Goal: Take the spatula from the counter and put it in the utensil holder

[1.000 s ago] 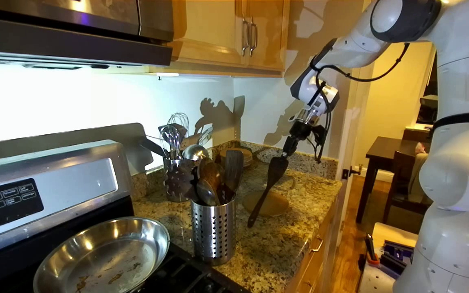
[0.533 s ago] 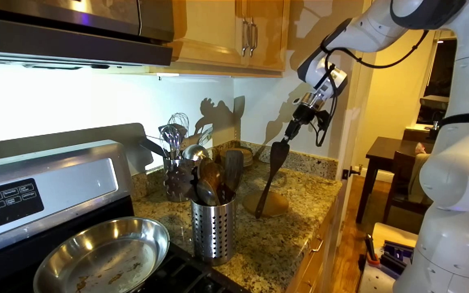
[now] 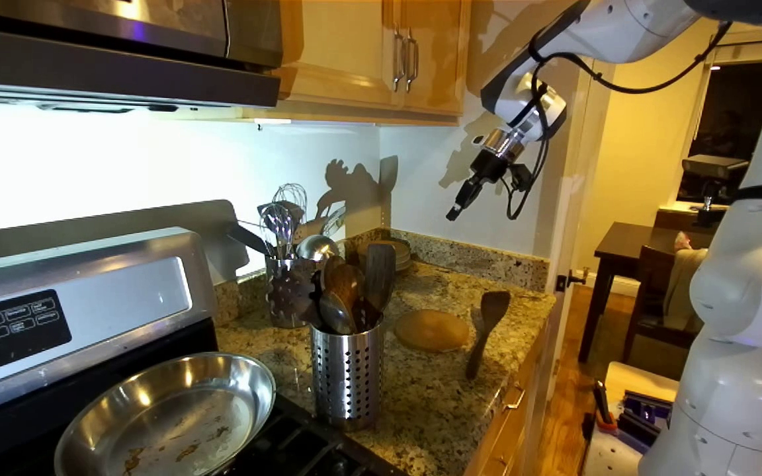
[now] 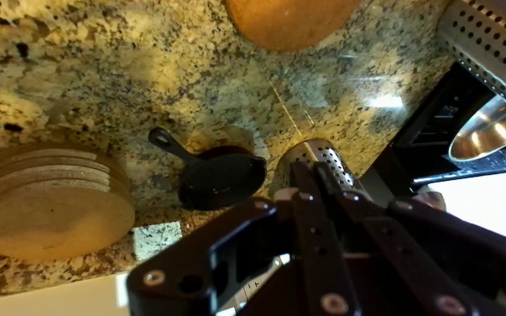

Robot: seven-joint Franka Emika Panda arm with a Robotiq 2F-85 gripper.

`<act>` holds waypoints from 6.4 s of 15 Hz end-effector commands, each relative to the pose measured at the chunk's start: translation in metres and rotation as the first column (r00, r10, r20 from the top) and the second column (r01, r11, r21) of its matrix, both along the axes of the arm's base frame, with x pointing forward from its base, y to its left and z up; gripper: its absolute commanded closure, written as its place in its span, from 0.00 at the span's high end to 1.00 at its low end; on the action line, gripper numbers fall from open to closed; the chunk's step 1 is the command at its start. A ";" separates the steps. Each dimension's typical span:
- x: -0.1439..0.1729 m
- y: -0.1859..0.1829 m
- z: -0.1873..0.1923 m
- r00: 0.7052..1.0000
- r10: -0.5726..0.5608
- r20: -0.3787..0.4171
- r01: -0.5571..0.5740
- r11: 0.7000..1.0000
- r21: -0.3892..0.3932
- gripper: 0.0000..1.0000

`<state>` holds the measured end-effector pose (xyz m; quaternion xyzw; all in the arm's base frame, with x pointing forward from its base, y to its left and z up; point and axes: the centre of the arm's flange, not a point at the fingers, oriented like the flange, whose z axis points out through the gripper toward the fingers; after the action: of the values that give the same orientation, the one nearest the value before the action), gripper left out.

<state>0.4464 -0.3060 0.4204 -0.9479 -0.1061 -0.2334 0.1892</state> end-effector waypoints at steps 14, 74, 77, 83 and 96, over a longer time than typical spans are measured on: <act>-0.003 0.024 -0.088 0.947 -0.208 -0.246 0.144 0.957 -0.254 0.84; -0.114 -0.043 -0.232 0.879 -0.116 -0.462 0.189 0.975 0.114 0.10; -0.115 -0.044 -0.232 0.878 -0.111 -0.466 0.202 0.968 0.151 0.09; -0.116 -0.037 -0.232 0.881 -0.076 -0.467 0.215 0.944 0.251 0.08; -0.103 -0.025 -0.227 0.887 -0.008 -0.462 0.206 0.903 0.378 0.07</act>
<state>0.3391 -0.3267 0.1857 -0.9256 0.0523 -0.0255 0.3739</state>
